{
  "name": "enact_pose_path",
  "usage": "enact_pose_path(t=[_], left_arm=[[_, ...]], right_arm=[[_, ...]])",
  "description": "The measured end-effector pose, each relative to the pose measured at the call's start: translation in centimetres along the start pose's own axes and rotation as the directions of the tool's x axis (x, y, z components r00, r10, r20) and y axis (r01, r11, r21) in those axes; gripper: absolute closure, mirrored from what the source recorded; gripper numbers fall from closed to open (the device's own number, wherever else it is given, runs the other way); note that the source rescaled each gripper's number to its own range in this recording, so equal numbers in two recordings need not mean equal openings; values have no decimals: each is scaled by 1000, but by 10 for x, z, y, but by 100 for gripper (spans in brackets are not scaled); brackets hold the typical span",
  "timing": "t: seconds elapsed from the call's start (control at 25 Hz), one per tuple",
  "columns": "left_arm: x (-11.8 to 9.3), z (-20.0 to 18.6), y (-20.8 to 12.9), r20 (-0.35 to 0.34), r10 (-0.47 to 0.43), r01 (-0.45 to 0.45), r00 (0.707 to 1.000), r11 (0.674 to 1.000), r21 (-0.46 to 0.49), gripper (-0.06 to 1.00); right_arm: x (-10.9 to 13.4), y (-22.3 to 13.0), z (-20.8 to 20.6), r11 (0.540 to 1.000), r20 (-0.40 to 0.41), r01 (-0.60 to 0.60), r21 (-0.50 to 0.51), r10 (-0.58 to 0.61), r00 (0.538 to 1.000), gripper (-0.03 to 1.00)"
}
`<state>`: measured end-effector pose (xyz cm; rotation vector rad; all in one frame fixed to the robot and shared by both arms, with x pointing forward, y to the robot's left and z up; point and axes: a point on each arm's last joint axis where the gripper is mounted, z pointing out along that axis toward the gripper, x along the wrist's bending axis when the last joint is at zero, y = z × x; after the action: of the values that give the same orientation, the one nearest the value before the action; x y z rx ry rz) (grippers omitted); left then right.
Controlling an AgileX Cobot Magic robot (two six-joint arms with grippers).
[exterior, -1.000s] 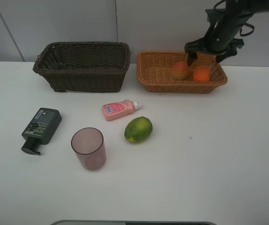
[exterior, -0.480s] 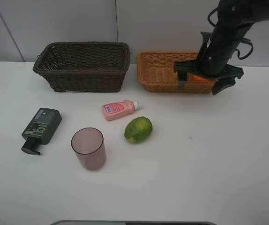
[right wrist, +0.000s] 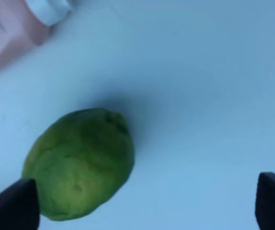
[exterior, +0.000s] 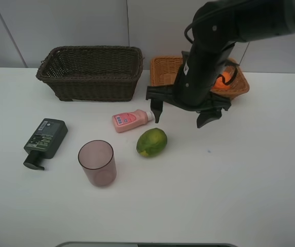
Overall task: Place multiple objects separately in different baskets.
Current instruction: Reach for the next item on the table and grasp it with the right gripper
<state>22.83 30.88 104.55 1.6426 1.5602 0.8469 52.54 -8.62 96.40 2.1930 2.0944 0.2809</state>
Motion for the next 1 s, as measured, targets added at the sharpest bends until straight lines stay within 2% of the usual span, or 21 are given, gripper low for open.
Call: enact_pose_path(t=[0.16,0.28,0.52,1.0], left_arm=[[0,0,0,0,0,0,1000,1000,0,3],[0,0,0,0,0,0,1000,1000,0,3],[0,0,0,0,0,0,1000,1000,0,3],[0,0,0,0,0,0,1000,1000,0,3]], right_arm=[[16,-8,0,997,-37,-78,-29,77,996,-3],[23,-8,7,993,-19,-118,-16,118,993,-3],[39,2,24,995,64,-97,10,96,993,-3],[46,-1,62,989,90,-129,74,123,988,-3]])
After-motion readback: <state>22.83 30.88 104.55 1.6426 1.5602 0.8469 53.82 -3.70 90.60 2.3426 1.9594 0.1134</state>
